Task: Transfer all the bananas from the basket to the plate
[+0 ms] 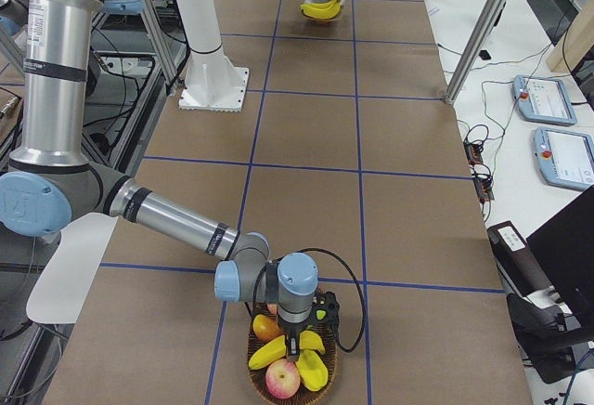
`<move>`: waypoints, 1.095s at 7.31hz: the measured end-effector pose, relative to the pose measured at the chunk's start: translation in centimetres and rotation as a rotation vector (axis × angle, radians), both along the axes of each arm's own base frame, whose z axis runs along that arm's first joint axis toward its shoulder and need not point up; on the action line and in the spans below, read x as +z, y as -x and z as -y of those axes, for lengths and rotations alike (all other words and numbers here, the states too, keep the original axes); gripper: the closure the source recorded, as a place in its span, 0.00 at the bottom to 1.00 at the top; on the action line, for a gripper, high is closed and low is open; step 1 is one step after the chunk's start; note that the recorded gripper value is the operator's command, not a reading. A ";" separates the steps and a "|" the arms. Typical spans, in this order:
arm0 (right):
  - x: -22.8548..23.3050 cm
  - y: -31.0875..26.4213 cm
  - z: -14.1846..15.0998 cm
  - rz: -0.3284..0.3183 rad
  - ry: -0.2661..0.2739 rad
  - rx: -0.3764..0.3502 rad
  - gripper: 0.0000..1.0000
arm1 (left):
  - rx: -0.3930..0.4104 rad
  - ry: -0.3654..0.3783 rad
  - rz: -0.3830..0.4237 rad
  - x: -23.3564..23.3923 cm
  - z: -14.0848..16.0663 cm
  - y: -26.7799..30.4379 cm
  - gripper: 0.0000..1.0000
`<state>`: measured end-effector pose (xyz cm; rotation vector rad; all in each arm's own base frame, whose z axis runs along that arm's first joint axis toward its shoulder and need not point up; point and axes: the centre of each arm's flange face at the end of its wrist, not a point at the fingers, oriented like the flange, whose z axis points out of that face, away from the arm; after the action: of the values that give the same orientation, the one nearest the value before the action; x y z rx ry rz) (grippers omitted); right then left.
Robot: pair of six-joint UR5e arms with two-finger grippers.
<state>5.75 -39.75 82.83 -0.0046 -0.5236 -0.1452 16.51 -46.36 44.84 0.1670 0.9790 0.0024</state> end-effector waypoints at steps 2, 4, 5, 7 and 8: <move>-0.8 -0.2 0.9 -0.007 -0.044 -0.040 1.00 | -0.011 0.014 -0.007 -0.3 0.2 -0.2 0.01; -3.7 -3.0 2.3 0.000 -0.107 -0.041 1.00 | -0.027 0.036 -0.016 -0.8 0.3 -0.4 0.01; -7.0 -4.8 3.9 0.001 -0.116 -0.039 1.00 | -0.038 0.049 -0.024 -1.2 0.4 -0.5 0.01; -14.7 -5.9 6.8 0.065 -0.101 -0.005 1.00 | -0.079 0.087 -0.067 -3.7 1.7 -1.4 0.01; -17.2 -5.0 7.8 0.166 -0.080 0.055 1.00 | -0.100 0.104 -0.096 -5.6 2.5 -2.1 0.01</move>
<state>10.77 -47.54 65.64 0.1003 -0.6823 -0.1127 18.59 -48.90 39.27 0.1213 1.0626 -0.1489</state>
